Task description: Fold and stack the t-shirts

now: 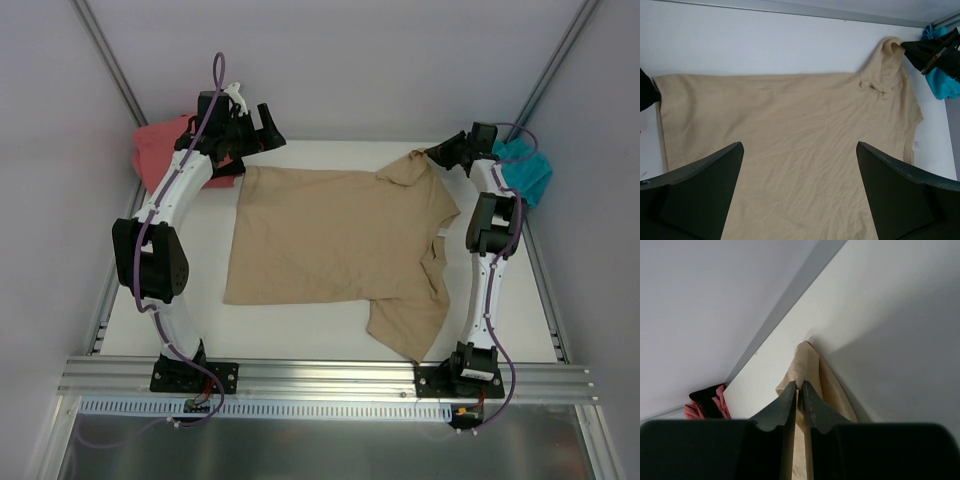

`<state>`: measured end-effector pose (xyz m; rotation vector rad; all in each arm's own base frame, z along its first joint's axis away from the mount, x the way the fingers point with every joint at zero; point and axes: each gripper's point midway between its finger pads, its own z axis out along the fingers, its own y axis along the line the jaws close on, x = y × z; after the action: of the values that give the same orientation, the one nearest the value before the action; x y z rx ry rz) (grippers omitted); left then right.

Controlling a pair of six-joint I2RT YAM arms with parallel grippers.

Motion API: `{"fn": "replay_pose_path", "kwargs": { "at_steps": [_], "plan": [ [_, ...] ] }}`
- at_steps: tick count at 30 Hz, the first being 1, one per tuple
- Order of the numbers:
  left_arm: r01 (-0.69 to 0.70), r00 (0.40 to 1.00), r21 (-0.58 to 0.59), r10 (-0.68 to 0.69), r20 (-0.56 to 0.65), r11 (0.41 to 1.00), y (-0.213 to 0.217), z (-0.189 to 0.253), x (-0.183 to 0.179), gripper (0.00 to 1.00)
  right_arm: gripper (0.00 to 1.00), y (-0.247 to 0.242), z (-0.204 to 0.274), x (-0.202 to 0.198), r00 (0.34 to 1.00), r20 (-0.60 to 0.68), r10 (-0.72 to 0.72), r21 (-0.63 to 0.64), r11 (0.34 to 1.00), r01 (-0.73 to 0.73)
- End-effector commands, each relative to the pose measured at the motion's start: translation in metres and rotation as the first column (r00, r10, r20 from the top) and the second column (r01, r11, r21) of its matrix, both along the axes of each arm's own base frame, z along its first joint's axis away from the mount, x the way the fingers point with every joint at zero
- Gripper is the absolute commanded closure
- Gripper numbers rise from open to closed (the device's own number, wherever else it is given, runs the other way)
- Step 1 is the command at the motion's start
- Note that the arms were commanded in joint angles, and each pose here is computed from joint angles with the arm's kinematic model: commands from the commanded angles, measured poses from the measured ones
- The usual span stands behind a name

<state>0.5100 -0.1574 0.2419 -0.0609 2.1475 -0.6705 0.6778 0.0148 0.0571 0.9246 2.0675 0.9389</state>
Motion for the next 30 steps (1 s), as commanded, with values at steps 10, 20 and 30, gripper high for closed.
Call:
{"fn": "replay_pose_path", "kwargs": {
  "at_steps": [10,20,30],
  "plan": [
    [0.005,0.999,-0.002,-0.005,0.052,1.000,0.008,0.019,-0.002,0.01,1.00,0.002,0.027,0.009,0.998,0.065,-0.007,0.002,1.000,0.007],
    [-0.178,0.978,0.154,0.191,-0.078,0.972,0.051,-0.058,0.009,0.01,0.99,-0.003,0.052,0.003,0.996,0.092,0.002,-0.010,1.000,-0.001],
    [-0.212,0.955,0.163,0.239,-0.177,0.964,0.059,-0.137,0.049,0.01,0.99,-0.001,0.062,-0.008,0.996,0.083,0.033,-0.010,0.999,-0.033]
  ]
}}
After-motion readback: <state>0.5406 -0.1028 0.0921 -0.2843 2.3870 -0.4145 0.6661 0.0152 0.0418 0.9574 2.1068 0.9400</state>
